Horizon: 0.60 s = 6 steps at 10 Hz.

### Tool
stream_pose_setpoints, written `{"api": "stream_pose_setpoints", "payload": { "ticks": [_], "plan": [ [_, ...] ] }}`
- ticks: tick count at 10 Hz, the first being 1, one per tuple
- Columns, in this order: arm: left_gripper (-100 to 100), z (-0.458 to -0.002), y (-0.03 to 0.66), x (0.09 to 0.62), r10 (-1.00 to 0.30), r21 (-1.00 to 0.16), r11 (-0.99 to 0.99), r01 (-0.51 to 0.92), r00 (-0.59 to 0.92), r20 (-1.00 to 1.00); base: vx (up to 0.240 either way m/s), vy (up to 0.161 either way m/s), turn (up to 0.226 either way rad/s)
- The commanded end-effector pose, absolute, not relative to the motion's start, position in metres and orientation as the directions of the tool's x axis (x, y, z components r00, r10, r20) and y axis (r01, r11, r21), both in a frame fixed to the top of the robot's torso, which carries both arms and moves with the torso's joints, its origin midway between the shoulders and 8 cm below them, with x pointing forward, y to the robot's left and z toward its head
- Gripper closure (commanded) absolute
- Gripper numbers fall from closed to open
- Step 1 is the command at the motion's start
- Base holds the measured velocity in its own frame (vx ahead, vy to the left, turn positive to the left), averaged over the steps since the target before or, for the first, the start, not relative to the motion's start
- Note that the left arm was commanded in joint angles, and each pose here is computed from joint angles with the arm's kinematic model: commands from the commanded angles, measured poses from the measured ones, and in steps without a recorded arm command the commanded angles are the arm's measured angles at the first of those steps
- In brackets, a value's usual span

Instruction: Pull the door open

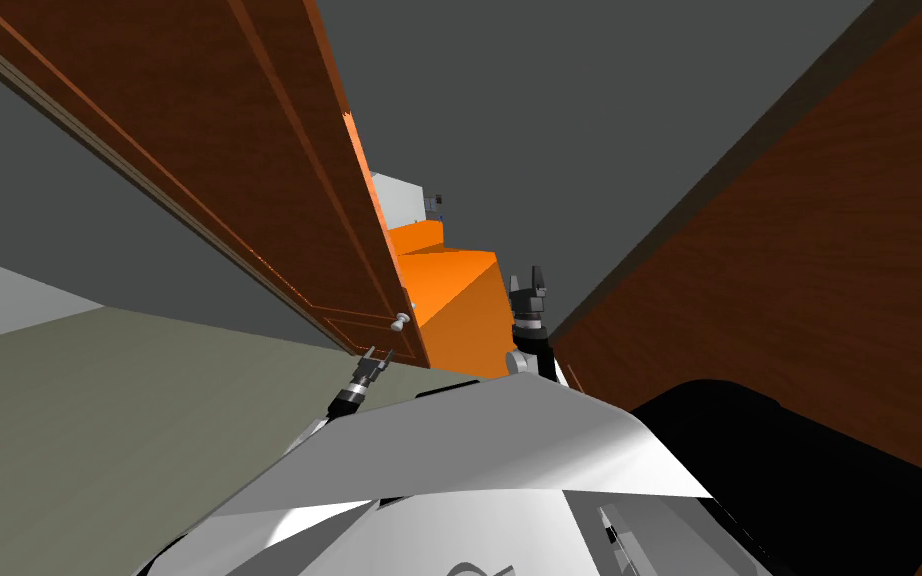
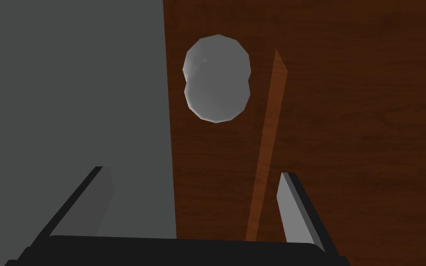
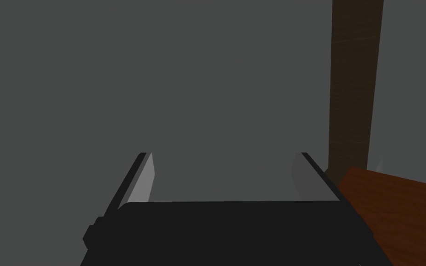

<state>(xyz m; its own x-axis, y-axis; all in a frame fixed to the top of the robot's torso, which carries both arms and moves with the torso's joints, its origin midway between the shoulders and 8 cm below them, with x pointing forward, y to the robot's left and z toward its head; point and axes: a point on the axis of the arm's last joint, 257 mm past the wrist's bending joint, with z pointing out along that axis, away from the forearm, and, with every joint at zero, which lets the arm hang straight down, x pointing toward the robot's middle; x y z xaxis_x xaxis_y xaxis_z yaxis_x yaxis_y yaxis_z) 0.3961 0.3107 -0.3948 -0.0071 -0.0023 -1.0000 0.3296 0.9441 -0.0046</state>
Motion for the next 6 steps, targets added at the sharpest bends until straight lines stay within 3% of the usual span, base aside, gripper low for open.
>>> {"api": "stream_pose_setpoints", "payload": {
  "ticks": [1,6],
  "plan": [
    [-100,-0.395,0.311,0.396,-0.002,-0.005,0.944,0.330,-0.007,-1.000,-0.015,0.013,0.001],
    [-100,-0.393,0.278,0.415,-0.008,-0.005,0.932,0.362,0.005,-1.000,0.165,-0.069,0.058]
  ]
}}
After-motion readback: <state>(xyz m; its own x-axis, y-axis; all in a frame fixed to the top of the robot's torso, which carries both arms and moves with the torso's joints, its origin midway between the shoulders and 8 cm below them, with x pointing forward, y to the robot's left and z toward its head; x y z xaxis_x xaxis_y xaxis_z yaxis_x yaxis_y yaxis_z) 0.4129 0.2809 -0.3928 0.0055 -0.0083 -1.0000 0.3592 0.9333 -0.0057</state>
